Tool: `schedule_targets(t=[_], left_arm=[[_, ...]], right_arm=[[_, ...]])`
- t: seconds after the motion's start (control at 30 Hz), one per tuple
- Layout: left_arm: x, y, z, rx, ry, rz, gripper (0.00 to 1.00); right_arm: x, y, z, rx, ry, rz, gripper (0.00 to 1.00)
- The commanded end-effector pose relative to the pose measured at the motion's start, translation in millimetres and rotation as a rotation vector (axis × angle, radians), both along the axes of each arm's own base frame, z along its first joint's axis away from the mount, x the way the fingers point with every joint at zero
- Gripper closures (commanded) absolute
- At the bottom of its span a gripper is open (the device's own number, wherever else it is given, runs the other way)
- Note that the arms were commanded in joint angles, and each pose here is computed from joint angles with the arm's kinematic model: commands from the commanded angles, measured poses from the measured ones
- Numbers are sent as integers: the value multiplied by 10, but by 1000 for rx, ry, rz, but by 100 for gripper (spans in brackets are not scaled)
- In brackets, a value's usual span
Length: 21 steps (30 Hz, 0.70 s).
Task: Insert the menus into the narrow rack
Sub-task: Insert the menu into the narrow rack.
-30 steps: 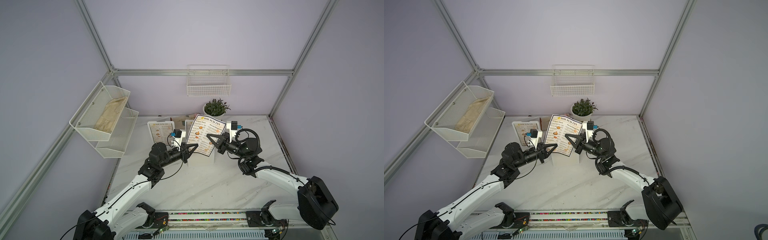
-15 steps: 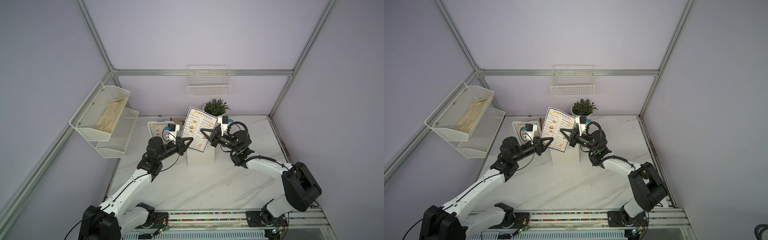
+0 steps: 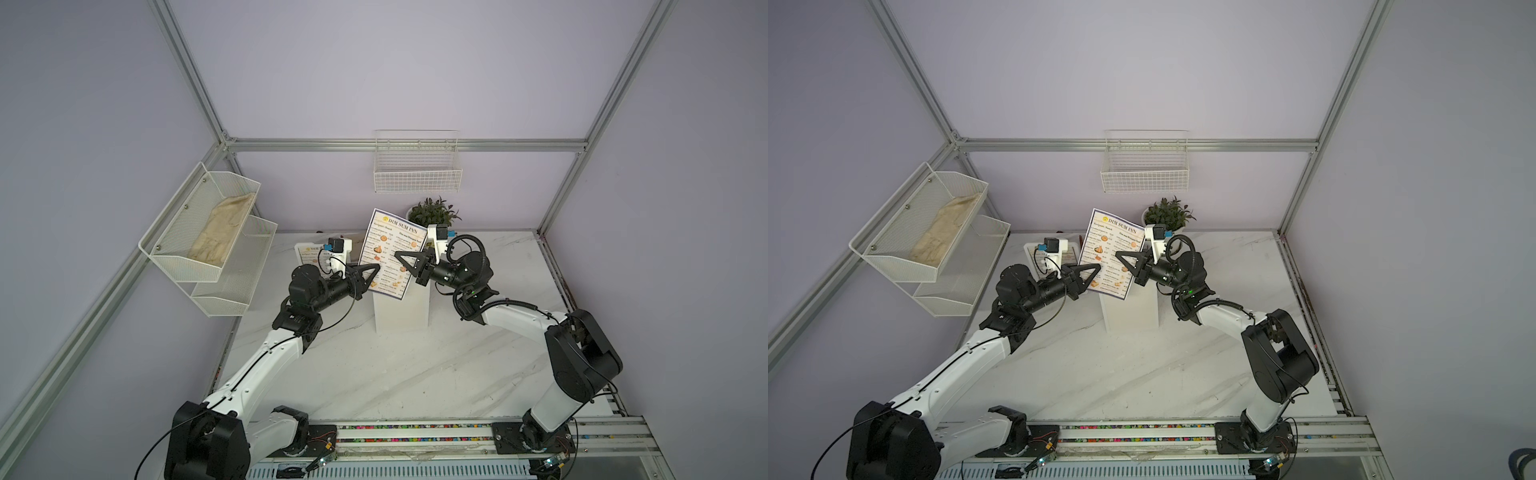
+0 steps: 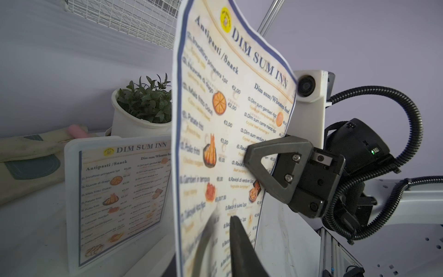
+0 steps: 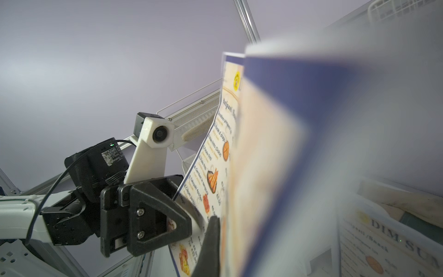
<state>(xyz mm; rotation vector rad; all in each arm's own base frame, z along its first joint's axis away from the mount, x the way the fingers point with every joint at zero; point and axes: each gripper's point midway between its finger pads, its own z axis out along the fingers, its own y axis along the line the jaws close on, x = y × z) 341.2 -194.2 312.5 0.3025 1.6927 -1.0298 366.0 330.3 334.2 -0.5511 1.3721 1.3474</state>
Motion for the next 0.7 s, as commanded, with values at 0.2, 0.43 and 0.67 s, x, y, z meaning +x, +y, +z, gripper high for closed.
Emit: schedule_targets(t=[0.2,0.43,0.67], left_arm=[[102,52,459,-57,-109,-1,88],[216,88,490,-77,-105,4,88],[289,43,542,-96,-99,-30,88]], right_arm=[[32,-89,245,71,-87,23,100],[204,-147,252,96,-84,23,100],[250,-174,307,119,-100,45,100]])
